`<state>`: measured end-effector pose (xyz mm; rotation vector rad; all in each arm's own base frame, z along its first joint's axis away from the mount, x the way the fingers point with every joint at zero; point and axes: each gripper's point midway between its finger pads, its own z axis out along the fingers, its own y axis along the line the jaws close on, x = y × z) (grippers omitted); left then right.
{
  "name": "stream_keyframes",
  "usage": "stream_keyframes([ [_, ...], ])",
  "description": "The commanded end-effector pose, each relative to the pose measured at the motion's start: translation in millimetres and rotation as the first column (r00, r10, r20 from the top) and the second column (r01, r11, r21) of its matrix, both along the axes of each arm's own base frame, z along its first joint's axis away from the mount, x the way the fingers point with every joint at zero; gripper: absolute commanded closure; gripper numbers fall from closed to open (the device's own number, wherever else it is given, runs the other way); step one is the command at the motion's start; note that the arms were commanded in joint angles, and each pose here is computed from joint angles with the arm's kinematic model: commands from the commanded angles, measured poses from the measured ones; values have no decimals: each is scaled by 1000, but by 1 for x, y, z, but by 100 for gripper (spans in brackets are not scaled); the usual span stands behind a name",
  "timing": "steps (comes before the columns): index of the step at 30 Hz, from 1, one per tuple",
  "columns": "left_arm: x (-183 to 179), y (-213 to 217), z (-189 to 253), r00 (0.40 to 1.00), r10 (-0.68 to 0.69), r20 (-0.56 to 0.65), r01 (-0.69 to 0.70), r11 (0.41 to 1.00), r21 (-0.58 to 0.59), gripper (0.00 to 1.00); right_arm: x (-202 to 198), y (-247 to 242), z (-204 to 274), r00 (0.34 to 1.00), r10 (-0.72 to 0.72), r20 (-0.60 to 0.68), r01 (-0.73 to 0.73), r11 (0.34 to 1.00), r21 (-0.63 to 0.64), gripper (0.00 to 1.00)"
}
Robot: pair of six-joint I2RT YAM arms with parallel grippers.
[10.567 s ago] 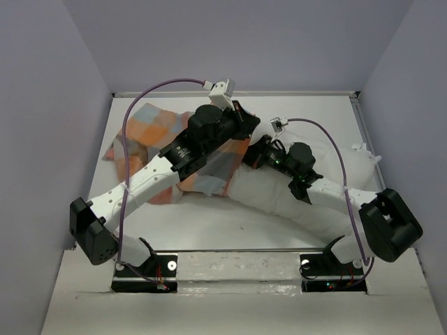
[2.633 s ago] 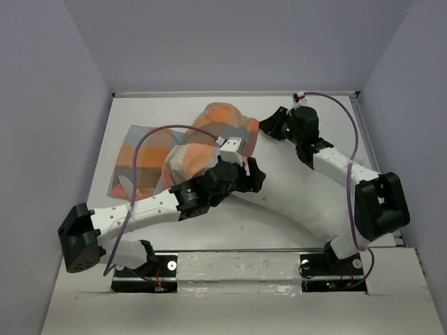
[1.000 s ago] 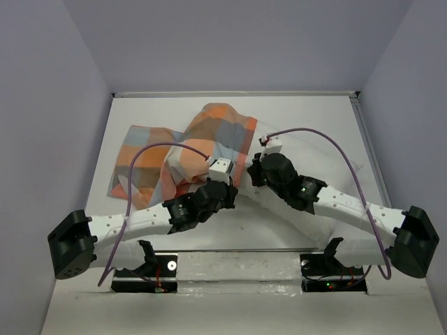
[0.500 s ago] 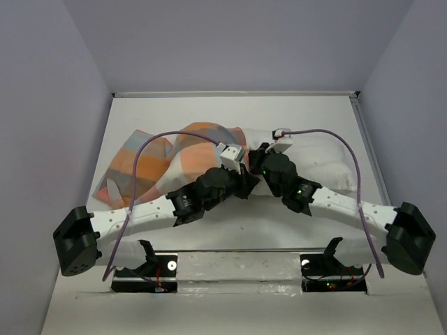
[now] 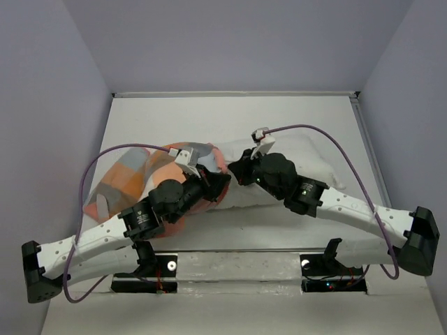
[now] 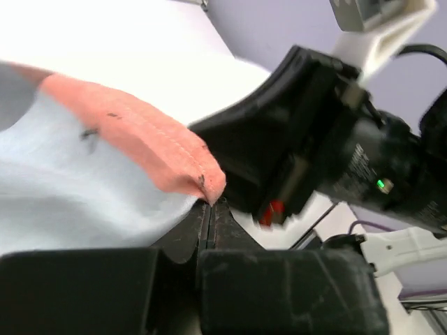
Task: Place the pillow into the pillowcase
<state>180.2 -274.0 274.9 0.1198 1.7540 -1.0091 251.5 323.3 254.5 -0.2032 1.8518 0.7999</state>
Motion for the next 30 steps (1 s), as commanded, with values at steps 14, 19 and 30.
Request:
stream_keyframes([
  [14,61,6,139,980,178,88,-178,984,-3,76,-3,20,43,876,415,-247,-376,907,191,100],
  [19,127,-21,87,991,125,54,-129,988,87,44,81,-24,-13,884,285,-371,-197,946,258,100],
  [30,174,-16,122,953,238,188,-281,927,250,13,196,-125,54,978,-115,-174,124,991,42,14],
])
